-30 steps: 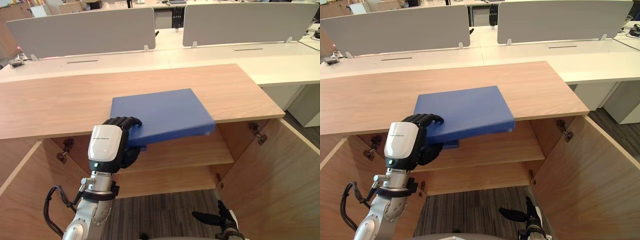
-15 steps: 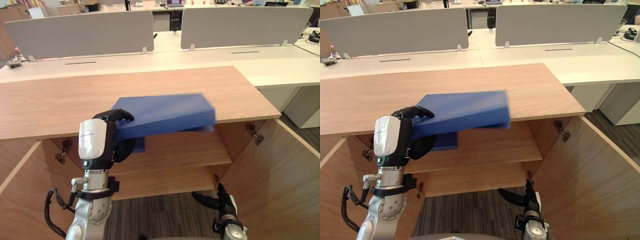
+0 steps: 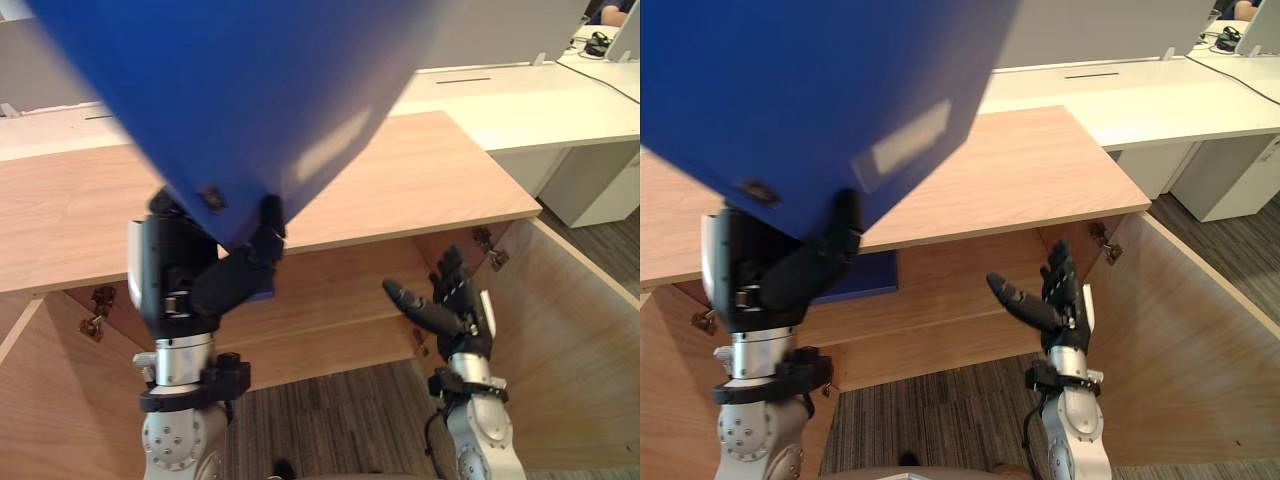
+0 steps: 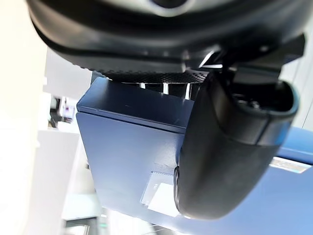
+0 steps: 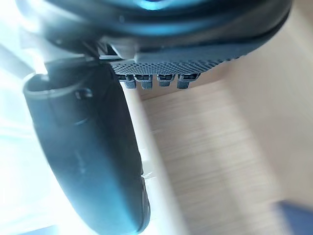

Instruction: Walk over to the cabinet, pick up the folder, carry it to the office cabinet, place the folder inside the office cabinet, then close the office cabinet door

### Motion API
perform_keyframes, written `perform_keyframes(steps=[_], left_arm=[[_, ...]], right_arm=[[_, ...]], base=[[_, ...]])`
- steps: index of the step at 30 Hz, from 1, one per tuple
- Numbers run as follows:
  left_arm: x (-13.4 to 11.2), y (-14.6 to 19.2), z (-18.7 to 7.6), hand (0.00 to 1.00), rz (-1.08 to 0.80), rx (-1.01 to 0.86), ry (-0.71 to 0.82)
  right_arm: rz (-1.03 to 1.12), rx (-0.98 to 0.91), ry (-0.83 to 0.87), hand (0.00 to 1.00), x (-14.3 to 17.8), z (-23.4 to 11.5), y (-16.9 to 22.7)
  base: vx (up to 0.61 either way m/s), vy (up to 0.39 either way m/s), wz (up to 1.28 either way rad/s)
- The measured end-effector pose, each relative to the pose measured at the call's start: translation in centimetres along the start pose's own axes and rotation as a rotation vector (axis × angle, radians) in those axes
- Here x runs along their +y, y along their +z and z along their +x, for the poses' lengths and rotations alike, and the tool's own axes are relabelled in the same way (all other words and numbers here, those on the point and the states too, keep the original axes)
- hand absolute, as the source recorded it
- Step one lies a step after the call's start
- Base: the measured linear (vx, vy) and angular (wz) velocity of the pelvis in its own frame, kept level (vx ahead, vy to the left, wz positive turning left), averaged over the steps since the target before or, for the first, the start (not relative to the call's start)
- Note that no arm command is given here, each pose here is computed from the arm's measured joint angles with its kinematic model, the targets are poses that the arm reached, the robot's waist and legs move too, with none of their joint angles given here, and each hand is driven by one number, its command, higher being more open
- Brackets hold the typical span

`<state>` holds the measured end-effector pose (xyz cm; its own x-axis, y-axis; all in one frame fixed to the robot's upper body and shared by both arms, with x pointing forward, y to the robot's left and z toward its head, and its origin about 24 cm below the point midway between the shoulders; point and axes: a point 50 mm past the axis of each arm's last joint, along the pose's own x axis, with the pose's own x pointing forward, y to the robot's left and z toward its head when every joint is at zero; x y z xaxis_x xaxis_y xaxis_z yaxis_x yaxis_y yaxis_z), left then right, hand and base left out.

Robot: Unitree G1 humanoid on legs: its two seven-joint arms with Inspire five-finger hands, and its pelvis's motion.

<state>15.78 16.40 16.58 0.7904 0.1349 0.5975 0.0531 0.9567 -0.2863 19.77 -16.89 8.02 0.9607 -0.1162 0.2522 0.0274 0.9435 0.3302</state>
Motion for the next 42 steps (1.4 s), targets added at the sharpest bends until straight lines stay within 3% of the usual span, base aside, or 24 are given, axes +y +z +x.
perform_keyframes(steps=[6,16,21,28,29,36,42], left_arm=[[0.2,-0.2,-0.2,0.00,-0.118,0.042,-0.048],[0.7,-3.4,-1.8,0.00,-0.287,0.256,-0.114],[0.9,-5.5,-3.3,0.00,-0.295,0.428,-0.195],[1.6,-6.0,-4.3,0.00,-0.294,0.530,-0.259],[1.7,-6.0,-4.4,0.00,-0.301,0.541,-0.266],[3.1,-6.4,-4.9,0.00,-0.275,0.630,-0.279],[3.8,-6.8,-5.1,0.00,-0.224,0.652,-0.251]], right_arm=[[0.048,-0.189,0.154,1.00,1.5,1.9,3.7],[-0.016,-0.287,0.342,1.00,2.7,4.2,6.3],[-0.066,-0.255,0.432,1.00,2.8,5.7,6.1],[-0.179,-0.151,0.493,1.00,1.6,7.0,5.1],[-0.189,-0.140,0.510,0.00,1.6,7.3,5.1],[-0.335,0.004,0.683,0.00,1.2,8.0,4.3],[-0.322,0.047,0.709,0.00,1.2,7.7,3.7]], base=[[-0.01,0.003,-0.04],[0.00,0.000,0.00],[-0.01,-0.002,0.02],[-0.02,-0.006,0.06],[-0.01,-0.001,0.03],[-0.01,-0.001,0.05],[-0.01,-0.003,0.06]])
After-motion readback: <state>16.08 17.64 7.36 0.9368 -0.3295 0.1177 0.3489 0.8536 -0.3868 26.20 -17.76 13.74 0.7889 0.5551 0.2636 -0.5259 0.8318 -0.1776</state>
